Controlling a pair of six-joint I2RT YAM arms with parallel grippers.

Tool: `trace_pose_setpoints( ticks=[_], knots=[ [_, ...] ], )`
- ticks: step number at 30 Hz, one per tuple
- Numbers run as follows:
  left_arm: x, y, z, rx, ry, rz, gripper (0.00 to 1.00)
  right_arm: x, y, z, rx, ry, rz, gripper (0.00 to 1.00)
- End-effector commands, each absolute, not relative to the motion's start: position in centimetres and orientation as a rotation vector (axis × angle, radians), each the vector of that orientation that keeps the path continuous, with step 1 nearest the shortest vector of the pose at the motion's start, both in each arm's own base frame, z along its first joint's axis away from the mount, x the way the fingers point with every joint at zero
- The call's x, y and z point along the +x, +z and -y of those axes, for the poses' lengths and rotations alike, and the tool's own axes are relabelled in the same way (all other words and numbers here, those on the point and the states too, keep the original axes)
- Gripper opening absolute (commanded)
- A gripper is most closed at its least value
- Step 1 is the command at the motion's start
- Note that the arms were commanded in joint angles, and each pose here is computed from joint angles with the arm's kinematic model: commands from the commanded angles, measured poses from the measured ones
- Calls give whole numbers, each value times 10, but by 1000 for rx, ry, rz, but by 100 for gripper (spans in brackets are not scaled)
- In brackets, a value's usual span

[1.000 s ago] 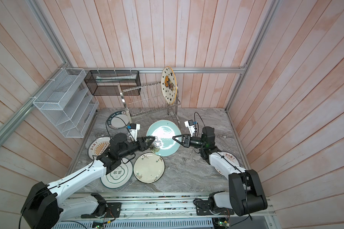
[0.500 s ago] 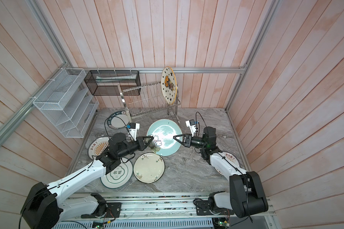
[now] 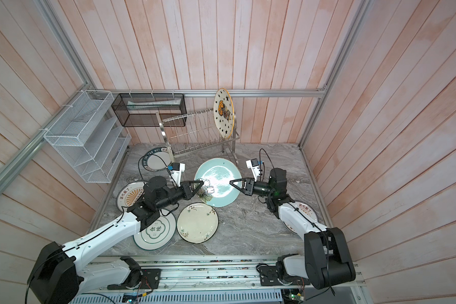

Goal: Load plates into a dish rack
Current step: Place the plate on the dish rack.

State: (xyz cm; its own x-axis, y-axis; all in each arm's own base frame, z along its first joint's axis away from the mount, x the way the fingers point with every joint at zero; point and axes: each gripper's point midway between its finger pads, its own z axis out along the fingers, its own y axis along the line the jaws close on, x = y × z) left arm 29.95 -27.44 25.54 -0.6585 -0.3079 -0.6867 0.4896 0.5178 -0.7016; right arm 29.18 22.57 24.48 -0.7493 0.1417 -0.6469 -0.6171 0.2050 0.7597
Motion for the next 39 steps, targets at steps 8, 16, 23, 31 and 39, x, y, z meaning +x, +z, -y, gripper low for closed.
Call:
trace_pose_setpoints(
  ticks=[8, 16, 23, 31, 39],
  knots=[
    [302, 271, 284, 183, -1252, -1873, 0, 263, 272, -247, -684, 1663, -1748, 19],
    [302, 267, 290, 189, -1257, -1882, 0, 263, 275, -253, -682, 1674, -1736, 19],
    [301, 267, 292, 198, -1259, -1882, 0, 261, 277, -258, -695, 1682, -1723, 20],
    [300, 265, 292, 193, -1249, -1899, 0, 259, 278, -262, -702, 1688, -1723, 1],
    [302, 263, 283, 150, -1198, -1920, 9, 277, 281, -255, -610, 1618, -1729, 0]
  ],
)
